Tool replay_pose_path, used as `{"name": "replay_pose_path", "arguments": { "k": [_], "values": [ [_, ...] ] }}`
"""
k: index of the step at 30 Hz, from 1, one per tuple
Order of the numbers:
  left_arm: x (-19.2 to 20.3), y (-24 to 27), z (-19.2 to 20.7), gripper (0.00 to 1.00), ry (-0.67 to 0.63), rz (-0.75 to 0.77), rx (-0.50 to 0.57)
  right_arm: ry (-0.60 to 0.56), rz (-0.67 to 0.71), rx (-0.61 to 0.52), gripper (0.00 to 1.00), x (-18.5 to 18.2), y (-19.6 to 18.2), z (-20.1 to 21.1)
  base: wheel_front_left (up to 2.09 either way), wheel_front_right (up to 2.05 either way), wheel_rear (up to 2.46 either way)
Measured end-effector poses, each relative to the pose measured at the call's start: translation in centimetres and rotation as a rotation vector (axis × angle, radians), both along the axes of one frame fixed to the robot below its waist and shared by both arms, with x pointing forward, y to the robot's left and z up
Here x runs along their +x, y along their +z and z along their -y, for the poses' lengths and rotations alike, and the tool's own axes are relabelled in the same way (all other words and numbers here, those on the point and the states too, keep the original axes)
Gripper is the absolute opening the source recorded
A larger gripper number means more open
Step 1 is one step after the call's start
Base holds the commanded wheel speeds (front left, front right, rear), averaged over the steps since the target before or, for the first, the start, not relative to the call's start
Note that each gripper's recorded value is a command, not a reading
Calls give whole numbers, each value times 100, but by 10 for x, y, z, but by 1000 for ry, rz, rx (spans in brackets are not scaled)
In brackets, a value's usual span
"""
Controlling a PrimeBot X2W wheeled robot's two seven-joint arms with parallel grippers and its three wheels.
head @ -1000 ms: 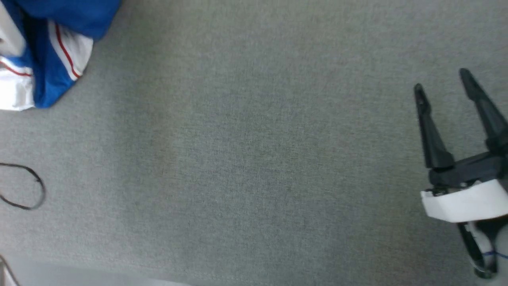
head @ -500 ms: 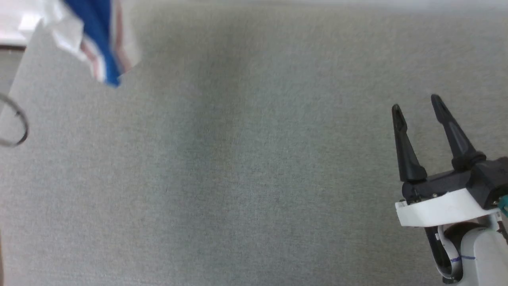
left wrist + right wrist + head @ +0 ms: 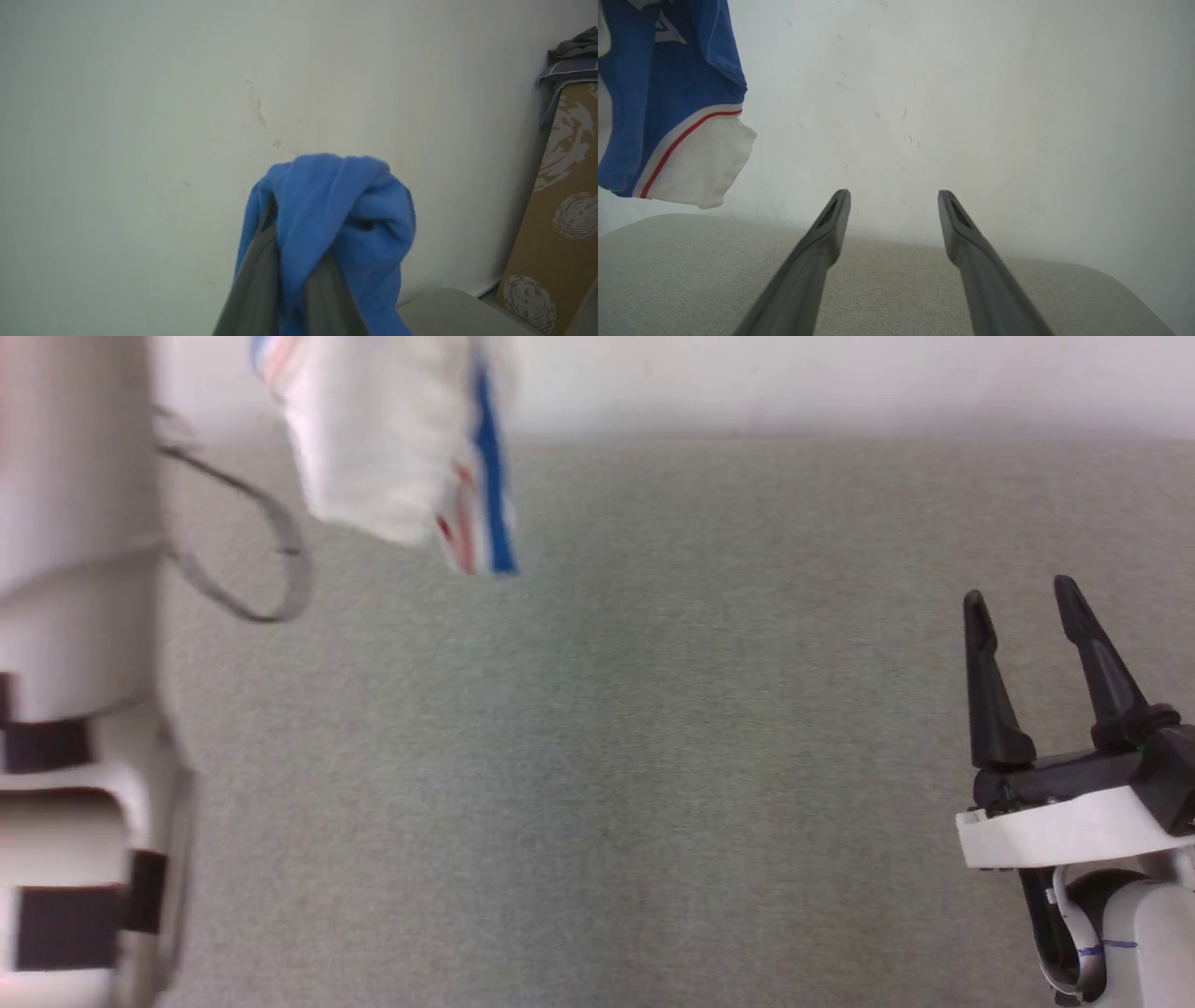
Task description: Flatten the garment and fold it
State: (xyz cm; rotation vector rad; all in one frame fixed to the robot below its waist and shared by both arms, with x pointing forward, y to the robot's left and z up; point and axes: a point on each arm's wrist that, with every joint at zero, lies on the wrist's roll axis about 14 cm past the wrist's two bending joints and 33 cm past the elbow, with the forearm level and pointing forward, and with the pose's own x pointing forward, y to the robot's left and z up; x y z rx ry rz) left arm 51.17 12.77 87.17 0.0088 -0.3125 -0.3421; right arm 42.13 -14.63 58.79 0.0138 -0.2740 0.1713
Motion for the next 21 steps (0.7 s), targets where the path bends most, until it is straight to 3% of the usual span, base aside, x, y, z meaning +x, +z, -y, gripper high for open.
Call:
{"name": "replay_pose_path", "arguments": {
  "k": [11,16,21],
  "values": [
    [-8,-75,123,0,-308,-196,-42,-95,-1,14,100,-15,2,35,0,0,0],
    [-13,-159,159,0,-405,-393,-88,-125,-16,11,100,-18,-3,45,0,0,0],
    [-17,-261,168,0,-362,-565,-100,-131,-41,27,100,-20,-12,48,0,0,0]
  ]
}}
